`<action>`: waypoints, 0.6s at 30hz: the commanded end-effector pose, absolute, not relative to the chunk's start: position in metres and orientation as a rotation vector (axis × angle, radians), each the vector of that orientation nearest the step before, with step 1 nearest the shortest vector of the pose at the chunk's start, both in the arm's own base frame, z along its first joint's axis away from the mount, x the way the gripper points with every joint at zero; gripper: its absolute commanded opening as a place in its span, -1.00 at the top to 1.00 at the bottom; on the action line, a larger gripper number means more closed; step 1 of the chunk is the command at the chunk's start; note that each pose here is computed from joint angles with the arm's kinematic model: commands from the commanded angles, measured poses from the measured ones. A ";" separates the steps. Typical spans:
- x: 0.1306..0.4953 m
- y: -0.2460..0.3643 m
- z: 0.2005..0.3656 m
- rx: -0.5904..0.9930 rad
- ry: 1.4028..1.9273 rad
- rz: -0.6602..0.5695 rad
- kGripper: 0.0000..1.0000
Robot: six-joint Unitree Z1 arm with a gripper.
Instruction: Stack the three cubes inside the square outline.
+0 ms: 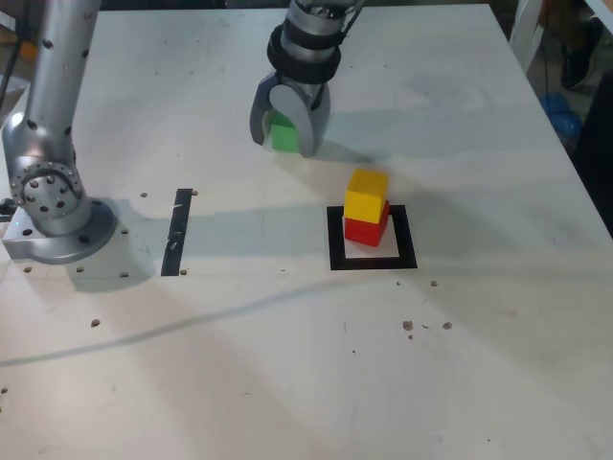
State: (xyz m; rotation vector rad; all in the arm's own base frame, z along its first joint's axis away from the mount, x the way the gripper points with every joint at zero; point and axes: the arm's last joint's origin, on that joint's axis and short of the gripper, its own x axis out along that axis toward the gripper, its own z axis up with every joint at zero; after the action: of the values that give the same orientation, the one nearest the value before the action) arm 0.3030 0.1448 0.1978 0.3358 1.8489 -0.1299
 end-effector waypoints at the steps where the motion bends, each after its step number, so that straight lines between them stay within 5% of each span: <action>1: 0.301 0.143 0.202 0.335 1.828 -0.133 0.27; 11: 0.298 0.135 0.219 0.320 1.777 -0.148 0.34; 18: 0.309 0.079 0.280 0.380 1.779 -0.117 0.34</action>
State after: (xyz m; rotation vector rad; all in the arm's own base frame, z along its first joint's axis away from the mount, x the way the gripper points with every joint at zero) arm 0.3111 0.0893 0.2723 0.3687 1.7391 -0.0940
